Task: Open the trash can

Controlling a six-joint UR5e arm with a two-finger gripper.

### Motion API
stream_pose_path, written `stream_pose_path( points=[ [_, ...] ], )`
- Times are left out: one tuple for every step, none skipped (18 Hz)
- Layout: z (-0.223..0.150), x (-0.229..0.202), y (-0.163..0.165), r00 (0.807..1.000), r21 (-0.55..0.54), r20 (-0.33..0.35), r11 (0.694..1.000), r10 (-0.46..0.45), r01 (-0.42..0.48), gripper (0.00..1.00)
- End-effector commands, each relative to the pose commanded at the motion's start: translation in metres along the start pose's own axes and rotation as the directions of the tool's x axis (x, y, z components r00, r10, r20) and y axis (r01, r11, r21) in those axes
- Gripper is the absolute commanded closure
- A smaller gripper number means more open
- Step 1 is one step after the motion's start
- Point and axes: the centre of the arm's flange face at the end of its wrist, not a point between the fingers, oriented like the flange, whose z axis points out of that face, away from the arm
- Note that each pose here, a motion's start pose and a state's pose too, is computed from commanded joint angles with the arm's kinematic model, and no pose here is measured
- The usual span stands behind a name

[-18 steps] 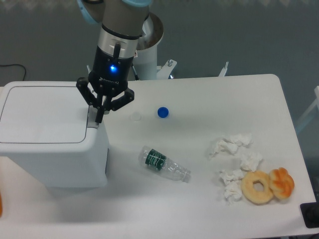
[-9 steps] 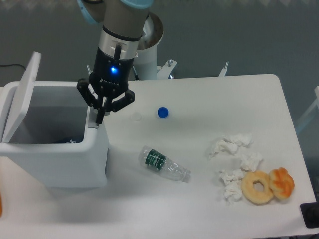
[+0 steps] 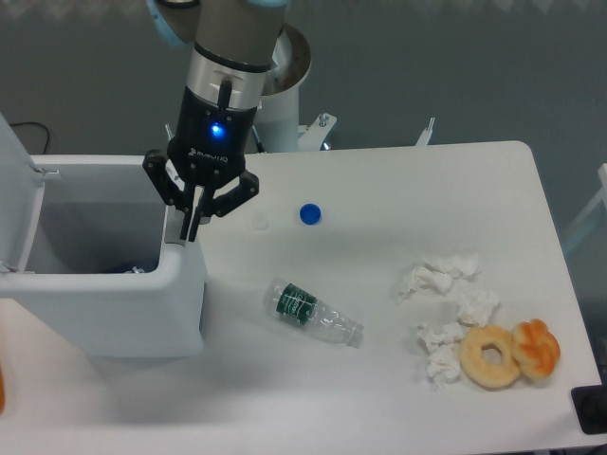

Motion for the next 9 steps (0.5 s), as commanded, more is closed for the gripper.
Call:
stream_pose_path(
  points=[
    [-0.001,-0.003,-0.006,1.000,0.008,0.002,1.000,0.001,-0.001,0.74],
    [-0.004,-0.004,-0.011,1.000,0.017,0.005,1.000,0.003,-0.003,0.73],
    [-0.007,-0.007,-0.014,1.000,0.024,0.010,1.000,0.000,-0.001,0.72],
    [-0.010,-0.016,-0.015,1.000,0.028,0.017,1.000,-0.007,0.007,0.69],
    [-0.013,-0.023,-0.015,1.000,0.033,0.025,0.999,-0.013,0.013,0.63],
    [-0.016,-0.030,-0.015,0.999,0.038,0.032,0.999,-0.021,0.020,0.52],
    [-0.019,-0.043,-0.015,0.998,0.043,0.044,0.999,-0.036,0.034,0.38],
    [-0.023,-0.056,-0.013,0.997,0.045,0.058,0.998,-0.054,0.051,0.11],
    [-0.021,-0.070,-0.010,0.995,0.040,0.068,0.996,-0.077,0.074,0.00]
  ],
)
